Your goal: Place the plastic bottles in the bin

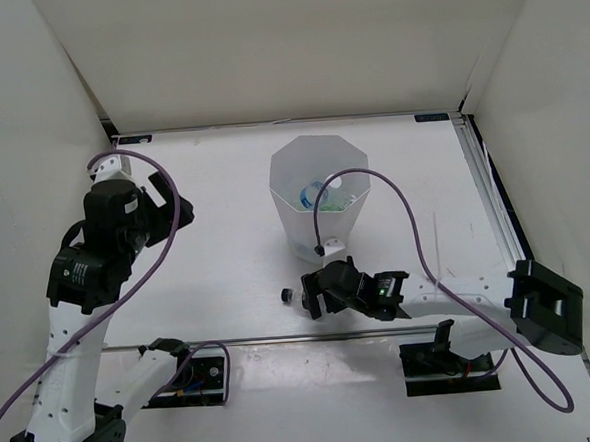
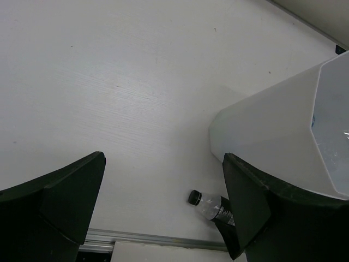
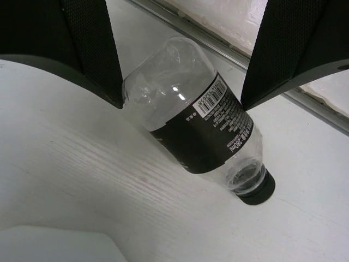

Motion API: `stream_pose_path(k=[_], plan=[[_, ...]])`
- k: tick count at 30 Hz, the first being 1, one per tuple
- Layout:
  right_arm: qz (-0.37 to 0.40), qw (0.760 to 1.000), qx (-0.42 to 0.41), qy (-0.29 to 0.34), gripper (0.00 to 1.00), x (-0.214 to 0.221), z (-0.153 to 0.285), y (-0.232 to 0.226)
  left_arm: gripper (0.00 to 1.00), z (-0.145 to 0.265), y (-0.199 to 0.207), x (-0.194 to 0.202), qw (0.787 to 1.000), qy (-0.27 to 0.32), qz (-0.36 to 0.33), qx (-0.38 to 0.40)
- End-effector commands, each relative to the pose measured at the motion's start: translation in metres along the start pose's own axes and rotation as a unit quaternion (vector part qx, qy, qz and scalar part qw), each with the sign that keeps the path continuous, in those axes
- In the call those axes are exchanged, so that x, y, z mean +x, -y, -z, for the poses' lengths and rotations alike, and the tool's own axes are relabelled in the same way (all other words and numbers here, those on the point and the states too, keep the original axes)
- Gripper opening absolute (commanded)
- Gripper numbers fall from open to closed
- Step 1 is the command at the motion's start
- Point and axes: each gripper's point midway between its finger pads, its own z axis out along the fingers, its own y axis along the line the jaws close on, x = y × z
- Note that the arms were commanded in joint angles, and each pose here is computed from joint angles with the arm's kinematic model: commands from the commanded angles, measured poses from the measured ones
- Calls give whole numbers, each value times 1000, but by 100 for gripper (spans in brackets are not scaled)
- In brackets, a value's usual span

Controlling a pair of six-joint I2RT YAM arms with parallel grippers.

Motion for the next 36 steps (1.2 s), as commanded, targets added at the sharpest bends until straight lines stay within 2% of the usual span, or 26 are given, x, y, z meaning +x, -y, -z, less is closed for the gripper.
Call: stream_pose_path(k=[1, 3, 6, 7, 10, 13, 14, 19, 21, 22, 23, 25, 26, 29, 32, 35, 36], plan=[[-12, 1000, -9, 11, 89, -10, -4, -9, 100, 4, -8, 7, 1000, -9, -7, -8], [-11, 1000, -12, 7, 84, -6, -5, -9, 100, 3, -9, 10, 1000, -13, -12, -10], [-9, 1000, -21, -6, 66, 3, -3, -8, 100, 6, -14, 12, 1000, -14, -14, -17], [-15, 1000, -23, -11, 54, 8, -2, -6, 100, 6, -14, 12, 1000, -14, -14, -17], [-25, 999, -20, -23, 41, 19, 3, 1, 100, 5, -16, 17, 1000, -18, -15, -19], [-26, 999, -16, -30, 33, 27, 13, 3, 100, 6, -18, 19, 1000, -18, -15, -19], [-24, 999, -12, -32, 26, 31, 15, 5, 100, 6, -17, 19, 1000, -18, -9, -19], [-16, 999, -24, -14, 15, 20, 46, -6, 100, 4, -18, 22, 999, -22, -6, -22], [-3, 999, -28, -25, 10, 24, 67, -12, 100, 3, -20, 21, 999, -19, -1, -27], [-15, 999, -47, -8, 8, 6, 84, -25, 100, 5, -17, 16, 1000, -11, 1, -21], [2, 999, -45, -19, 7, 12, 99, -26, 100, 5, -20, 14, 1000, -5, 1, -31], [2, 999, -49, 10, 3, -8, 121, -34, 100, 9, -21, 9, 1000, 5, 3, -30], [2, 997, -67, 28, 2, -27, 148, -46, 100, 8, -22, 6, 999, 13, 4, -34], [-7, 995, -45, 94, 0, -81, 188, -46, 100, 6, -23, 6, 999, 16, -2, -38], [21, 987, -19, 157, 0, -126, 215, -41, 100, 6, -24, 3, 999, 22, 0, -40], [-17, 965, 31, 259, 7, -194, 247, -24, 100, 4, -25, 6, 999, 22, -1, -40], [-1, 955, 59, 290, 9, -217, 258, -11, 100, 1, -26, 10, 999, 17, 3, -43]])
